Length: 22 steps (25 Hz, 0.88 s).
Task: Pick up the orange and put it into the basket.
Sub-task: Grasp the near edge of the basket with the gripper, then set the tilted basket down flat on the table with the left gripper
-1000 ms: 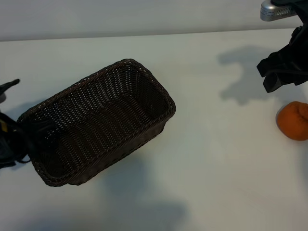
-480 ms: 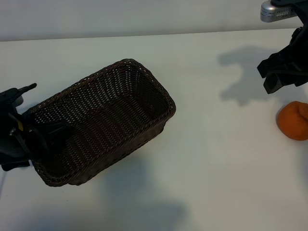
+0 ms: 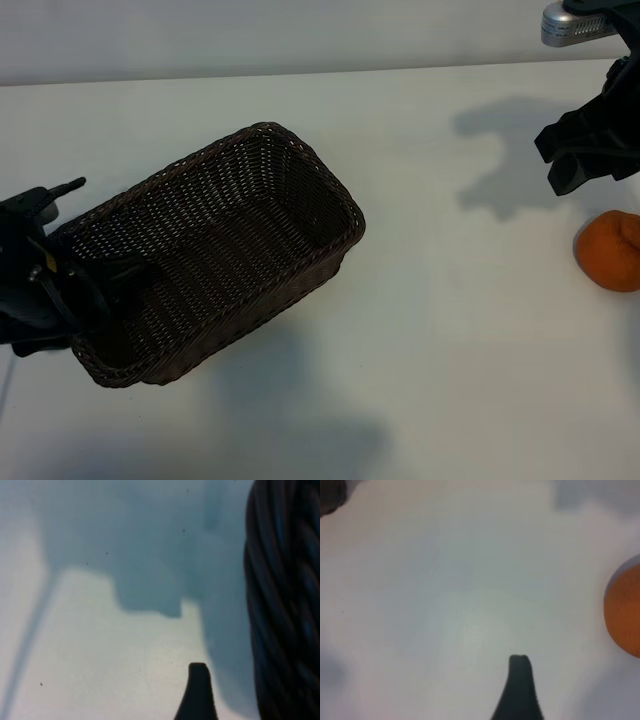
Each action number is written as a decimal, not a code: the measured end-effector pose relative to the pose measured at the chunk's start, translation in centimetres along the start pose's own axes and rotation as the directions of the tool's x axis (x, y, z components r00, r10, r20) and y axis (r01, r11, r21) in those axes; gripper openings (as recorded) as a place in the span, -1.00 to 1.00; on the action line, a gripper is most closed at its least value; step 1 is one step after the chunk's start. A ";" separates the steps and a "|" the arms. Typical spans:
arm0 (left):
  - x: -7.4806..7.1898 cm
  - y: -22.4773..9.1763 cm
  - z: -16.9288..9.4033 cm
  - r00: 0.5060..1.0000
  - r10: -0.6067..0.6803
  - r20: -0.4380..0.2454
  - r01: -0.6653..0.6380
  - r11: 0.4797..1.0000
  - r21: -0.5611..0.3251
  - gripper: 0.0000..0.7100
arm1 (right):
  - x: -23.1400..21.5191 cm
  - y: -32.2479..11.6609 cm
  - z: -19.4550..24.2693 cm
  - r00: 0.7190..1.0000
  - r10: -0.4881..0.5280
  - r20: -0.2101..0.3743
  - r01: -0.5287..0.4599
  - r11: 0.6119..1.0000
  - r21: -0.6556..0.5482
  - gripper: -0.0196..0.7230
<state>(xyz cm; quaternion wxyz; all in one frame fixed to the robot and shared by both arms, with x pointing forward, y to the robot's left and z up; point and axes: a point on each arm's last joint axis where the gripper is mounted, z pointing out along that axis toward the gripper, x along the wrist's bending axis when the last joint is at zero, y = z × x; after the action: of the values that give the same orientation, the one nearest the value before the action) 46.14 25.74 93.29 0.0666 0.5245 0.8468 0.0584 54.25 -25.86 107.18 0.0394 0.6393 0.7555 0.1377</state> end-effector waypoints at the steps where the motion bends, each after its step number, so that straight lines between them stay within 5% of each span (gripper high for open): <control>1: 0.0 0.0 0.1 1.000 0.000 -0.001 0.000 1.000 0.001 0.67 | 0.0 0.0 0.0 1.000 0.000 0.000 0.000 1.000 0.000 0.55; 6: -0.2 0.0 0.1 1.000 -0.015 0.016 0.015 1.000 0.003 0.54 | 0.0 0.0 0.0 1.000 0.000 0.000 0.000 1.000 0.000 0.55; 13: -0.3 0.0 0.1 0.999 -0.027 0.032 0.027 1.000 -0.002 -0.34 | 0.0 0.0 0.0 1.000 -0.001 0.000 0.001 1.000 0.000 0.55; 22: -0.7 0.1 0.1 0.997 -0.003 0.076 0.004 1.000 -0.006 -0.41 | 0.0 0.0 0.0 1.000 -0.001 0.000 0.001 1.000 0.000 0.55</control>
<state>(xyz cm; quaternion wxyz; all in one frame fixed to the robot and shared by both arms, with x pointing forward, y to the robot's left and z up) 46.52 25.15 93.28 0.1003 0.5247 0.8444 0.0411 54.25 -25.86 107.18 0.0394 0.6390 0.7558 0.1377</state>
